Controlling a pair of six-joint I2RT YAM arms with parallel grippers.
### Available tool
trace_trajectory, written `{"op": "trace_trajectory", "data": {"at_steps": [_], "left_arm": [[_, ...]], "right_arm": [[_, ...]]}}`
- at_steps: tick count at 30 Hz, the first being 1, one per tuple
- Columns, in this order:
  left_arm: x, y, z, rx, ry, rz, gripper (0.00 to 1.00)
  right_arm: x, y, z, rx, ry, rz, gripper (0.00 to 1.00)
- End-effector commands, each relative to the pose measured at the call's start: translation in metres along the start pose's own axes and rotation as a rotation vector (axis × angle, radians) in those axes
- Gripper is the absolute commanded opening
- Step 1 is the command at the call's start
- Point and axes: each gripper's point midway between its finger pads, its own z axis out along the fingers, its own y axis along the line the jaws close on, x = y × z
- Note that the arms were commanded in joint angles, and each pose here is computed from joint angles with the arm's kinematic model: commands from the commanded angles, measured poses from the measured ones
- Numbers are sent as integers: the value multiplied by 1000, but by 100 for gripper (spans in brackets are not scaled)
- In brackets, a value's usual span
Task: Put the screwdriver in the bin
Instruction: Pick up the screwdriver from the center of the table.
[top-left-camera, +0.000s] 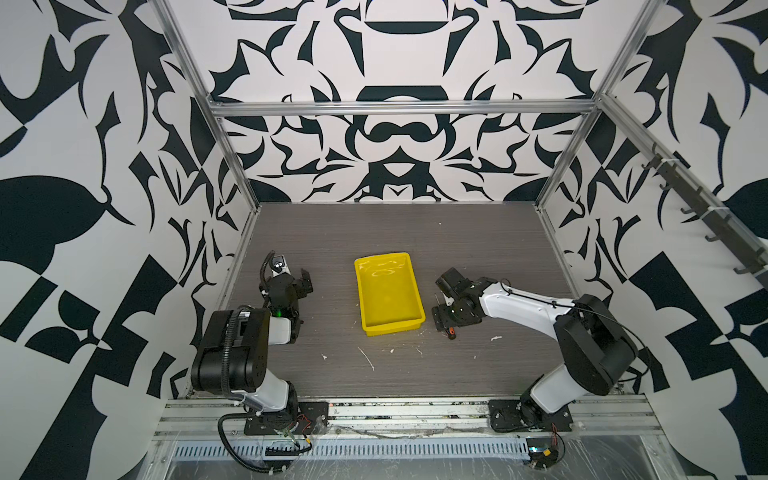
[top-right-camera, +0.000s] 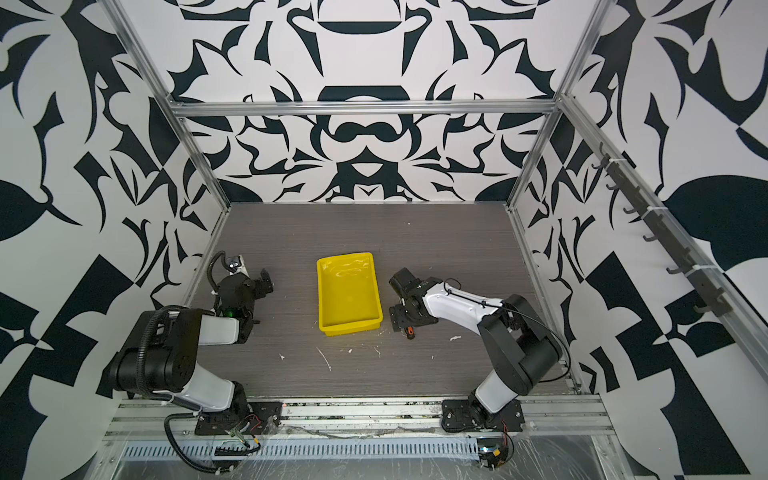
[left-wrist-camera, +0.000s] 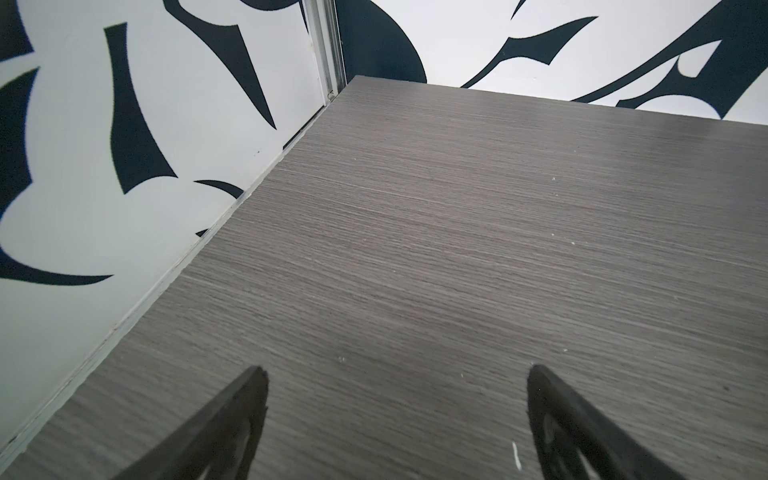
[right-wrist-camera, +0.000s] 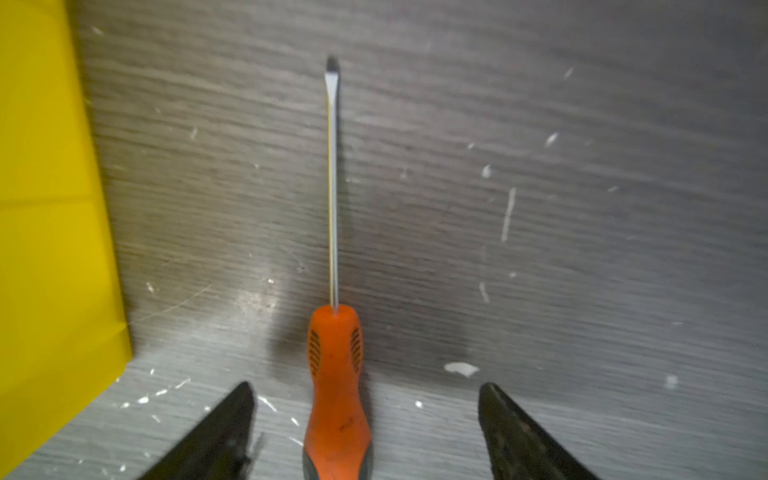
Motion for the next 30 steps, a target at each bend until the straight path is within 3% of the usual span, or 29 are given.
{"op": "trace_trajectory", "data": {"at_steps": [1, 6, 10, 13, 23, 30], "left_arm": [[-11, -2, 3, -1, -36, -23, 99], [-11, -2, 3, 0, -37, -23, 99], [-12, -1, 3, -1, -37, -23, 99], [-12, -1, 3, -1, -37, -23, 99], [-12, -1, 3, -1, -38, -24, 99], [-11, -2, 3, 0, -36, -23, 99]], "right_arm": [[1, 7, 5, -38, -11, -15, 76], [16, 4, 13, -27, 20, -15, 51], [17, -1, 9, -4, 16, -24, 16], [10, -3, -1, 12, -8, -40, 0], [-44, 7, -90, 6, -197, -66, 0], [-103, 61, -131, -143, -307, -129, 0]]}}
